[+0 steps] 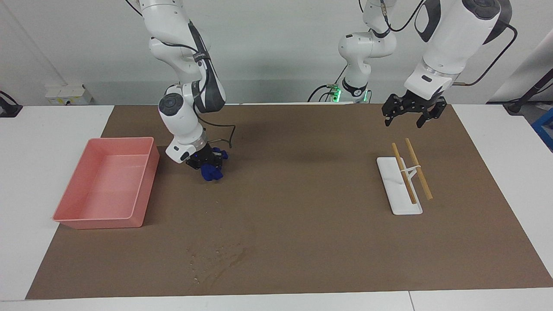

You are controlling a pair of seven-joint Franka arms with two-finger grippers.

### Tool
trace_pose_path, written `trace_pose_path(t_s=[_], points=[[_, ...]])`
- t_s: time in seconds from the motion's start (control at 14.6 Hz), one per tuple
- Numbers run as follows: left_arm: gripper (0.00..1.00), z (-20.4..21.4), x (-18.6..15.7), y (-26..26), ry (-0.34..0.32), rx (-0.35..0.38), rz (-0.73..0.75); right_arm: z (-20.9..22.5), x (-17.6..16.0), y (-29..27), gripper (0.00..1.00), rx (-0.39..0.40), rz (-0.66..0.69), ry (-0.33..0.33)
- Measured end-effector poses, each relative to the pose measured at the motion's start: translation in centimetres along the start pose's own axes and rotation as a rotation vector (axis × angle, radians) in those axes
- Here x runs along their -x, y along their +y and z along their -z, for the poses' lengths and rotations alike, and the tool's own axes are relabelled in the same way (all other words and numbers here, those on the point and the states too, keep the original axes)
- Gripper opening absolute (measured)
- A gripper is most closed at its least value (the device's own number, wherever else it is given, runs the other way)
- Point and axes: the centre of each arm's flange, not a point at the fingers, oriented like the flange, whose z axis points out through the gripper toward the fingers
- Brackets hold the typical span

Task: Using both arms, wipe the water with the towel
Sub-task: 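Wipe the water spill with the cloth held in the right gripper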

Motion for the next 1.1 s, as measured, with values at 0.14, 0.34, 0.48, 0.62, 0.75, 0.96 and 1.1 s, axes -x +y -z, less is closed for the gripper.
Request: trace_pose_path(t_s=[0.14,0.34,0.48,0.62,0.75,0.96,1.1], points=[[1.0,-0.5,0.1,-0.1,-0.011,-0.001,0.001,-0.2,-0.8,0.9,0.16,0.002,0.001,0.033],[1.0,-0.1,0.4,-1.6,-0.011,-0.001,0.001,-0.1,-3.1,2.9,0.16,0.005,0.015,0.06],[1.0,0.4,1.2,-1.9,-0.011,-0.003,-0.012,0.4,-5.3,4.7,0.16,0.024,0.049,0.089],[1.0,0.8,1.7,-2.2,-0.005,-0.004,-0.009,1.8,-7.9,6.4,0.16,0.079,0.126,0.116],[1.0,1.6,2.0,-2.2,-0.008,-0.004,-0.009,3.8,-10.5,8.0,0.16,0.157,0.222,0.124],[1.0,2.3,2.3,-2.2,-0.017,-0.004,-0.009,5.2,-12.5,8.9,0.16,0.21,0.31,0.138],[1.0,2.0,2.4,-2.4,-0.033,-0.003,-0.006,4.1,-12.4,7.6,0.16,0.187,0.309,0.126]])
